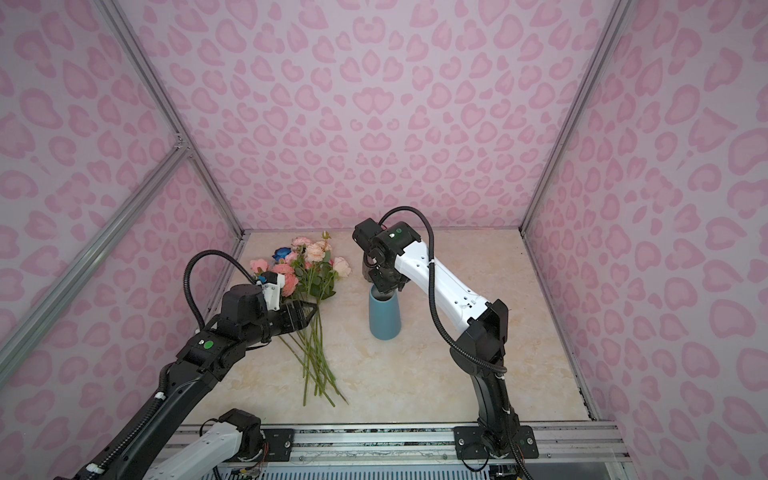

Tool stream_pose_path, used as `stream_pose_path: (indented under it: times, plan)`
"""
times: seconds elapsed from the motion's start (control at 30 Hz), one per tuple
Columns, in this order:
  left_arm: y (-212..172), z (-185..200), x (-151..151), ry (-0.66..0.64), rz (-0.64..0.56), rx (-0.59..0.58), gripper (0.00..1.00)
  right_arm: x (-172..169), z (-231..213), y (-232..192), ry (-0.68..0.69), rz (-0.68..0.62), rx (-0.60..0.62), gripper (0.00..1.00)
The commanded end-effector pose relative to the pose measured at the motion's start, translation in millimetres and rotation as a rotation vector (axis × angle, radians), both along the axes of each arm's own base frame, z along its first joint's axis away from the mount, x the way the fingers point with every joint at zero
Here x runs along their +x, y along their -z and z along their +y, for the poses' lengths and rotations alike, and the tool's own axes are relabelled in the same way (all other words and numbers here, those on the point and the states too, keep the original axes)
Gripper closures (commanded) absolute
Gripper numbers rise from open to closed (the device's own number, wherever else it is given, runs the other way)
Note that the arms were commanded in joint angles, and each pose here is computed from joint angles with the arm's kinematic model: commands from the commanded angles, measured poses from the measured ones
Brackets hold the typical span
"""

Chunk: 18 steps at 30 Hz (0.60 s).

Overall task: Arrange the flowers into the vase
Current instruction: 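Release the cup and lift the right gripper while the left reaches into stems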

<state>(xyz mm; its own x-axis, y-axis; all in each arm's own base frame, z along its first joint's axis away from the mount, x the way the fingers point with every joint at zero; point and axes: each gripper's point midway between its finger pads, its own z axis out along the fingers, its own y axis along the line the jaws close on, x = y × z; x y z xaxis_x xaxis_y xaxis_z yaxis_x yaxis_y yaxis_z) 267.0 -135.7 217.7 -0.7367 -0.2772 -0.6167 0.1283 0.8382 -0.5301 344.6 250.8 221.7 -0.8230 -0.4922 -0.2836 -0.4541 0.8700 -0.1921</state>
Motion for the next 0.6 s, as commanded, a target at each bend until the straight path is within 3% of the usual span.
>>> stream_pose_path:
  times: [0.0, 0.17, 0.3, 0.47, 0.57]
  plan:
    - [-6, 6, 8, -0.031, -0.018, 0.037, 0.25, 0, -1, -15, -0.002, -0.028, 0.036, 0.59]
    - [3, 21, 23, -0.157, 0.025, 0.073, 0.32, -3, -3, -49, -0.014, -0.104, 0.113, 0.60]
    - [23, 22, 36, -0.176, 0.094, 0.131, 0.36, -2, 4, -84, -0.022, -0.196, 0.222, 0.60]
    - [45, 31, 59, -0.203, 0.152, 0.272, 0.39, -2, -6, -136, 0.022, -0.381, 0.374, 0.61]
    - [63, 36, 72, -0.221, 0.196, 0.356, 0.39, 2, -28, -138, 0.117, -0.523, 0.507, 0.53]
